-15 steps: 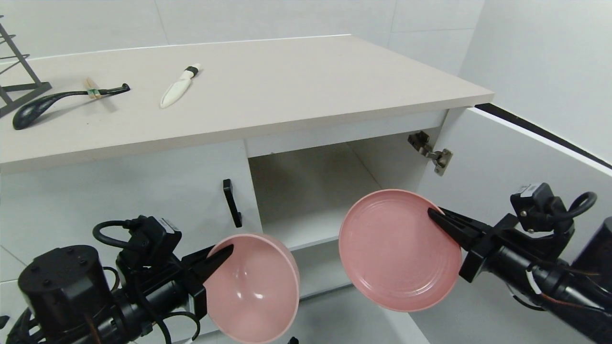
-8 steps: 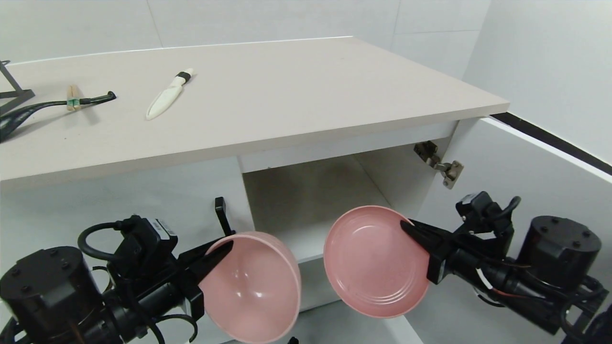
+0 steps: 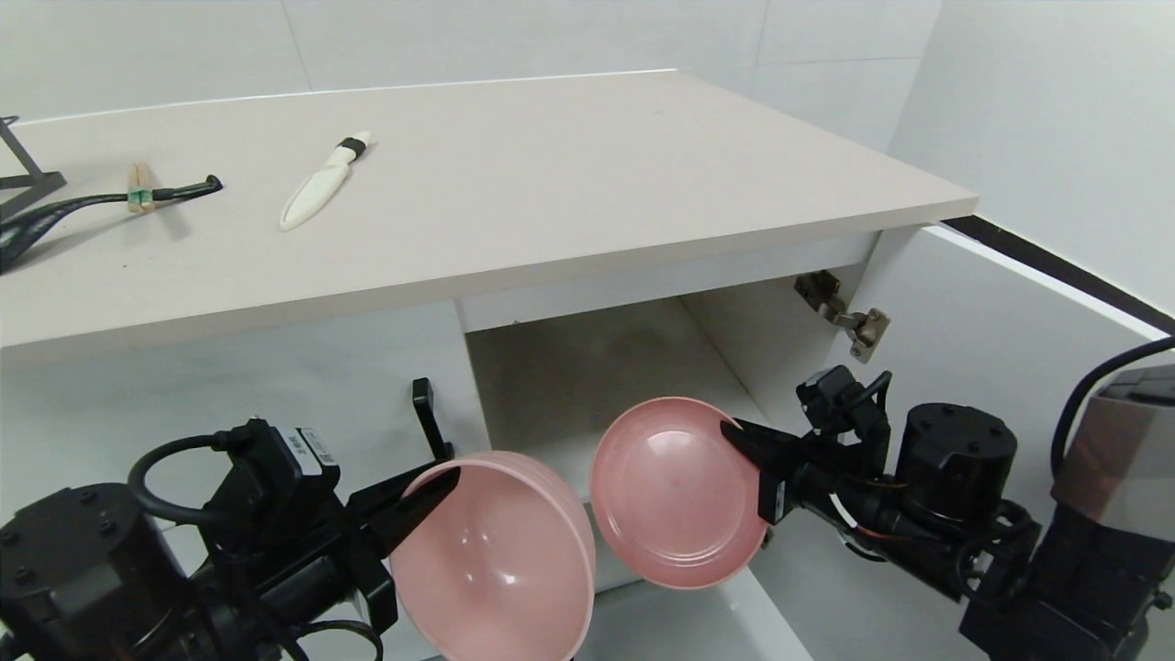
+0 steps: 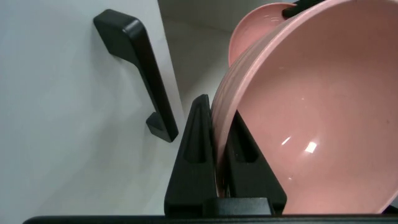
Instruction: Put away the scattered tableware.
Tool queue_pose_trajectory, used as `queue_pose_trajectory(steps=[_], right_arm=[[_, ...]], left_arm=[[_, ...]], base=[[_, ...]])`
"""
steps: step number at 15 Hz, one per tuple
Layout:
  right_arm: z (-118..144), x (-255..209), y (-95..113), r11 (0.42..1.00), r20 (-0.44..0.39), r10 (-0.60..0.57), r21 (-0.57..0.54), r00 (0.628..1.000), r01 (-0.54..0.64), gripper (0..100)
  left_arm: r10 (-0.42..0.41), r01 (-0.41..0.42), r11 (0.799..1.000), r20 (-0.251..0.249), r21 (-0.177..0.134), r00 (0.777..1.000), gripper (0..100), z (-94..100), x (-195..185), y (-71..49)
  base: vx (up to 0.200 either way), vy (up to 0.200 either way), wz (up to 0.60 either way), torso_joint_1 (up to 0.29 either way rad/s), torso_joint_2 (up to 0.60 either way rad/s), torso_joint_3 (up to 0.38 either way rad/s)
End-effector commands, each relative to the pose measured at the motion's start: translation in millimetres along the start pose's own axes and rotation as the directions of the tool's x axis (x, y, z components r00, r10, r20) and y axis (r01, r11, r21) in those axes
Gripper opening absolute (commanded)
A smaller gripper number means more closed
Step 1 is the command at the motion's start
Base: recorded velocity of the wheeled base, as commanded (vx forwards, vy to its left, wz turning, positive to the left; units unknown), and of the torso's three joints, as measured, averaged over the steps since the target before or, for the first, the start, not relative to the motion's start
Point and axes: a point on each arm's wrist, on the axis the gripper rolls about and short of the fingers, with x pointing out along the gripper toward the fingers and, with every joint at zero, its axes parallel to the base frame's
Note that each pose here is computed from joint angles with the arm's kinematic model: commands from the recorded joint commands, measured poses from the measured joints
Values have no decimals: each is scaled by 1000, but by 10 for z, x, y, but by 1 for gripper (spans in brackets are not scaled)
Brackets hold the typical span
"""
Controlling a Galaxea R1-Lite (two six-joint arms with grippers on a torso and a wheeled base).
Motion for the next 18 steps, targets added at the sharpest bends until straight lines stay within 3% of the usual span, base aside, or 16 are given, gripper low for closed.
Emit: queue_pose_trajectory(steps=[1,5,7,10,18], right_arm=[[-143,91,-18,1000,-44,-2,23,999,3,0],[-73,386,-90,989,37,-12,148,999,6,0],[-162,542,-128,975,36,-18,222,999,10,0],[-327,677,-189,971,10,-30,238,1000,27,0],[-494,979,-415,950,40,-77,305,996,61,0]], left_arm=[[1,-1,1000,7,1,1000,0,12,-7,0],[1,-1,1000,7,1,1000,0,12,-7,0],[1,-1,1000,7,3,1000,0,12,-7,0],[1,-1,1000,7,1,1000,0,12,-7,0],[6,-6,1000,7,3,1000,0,13,-10,9]], base=[[0,0,0,0,0,0],[0,0,0,0,0,0],[0,0,0,0,0,0],[0,0,0,0,0,0],[0,0,0,0,0,0]])
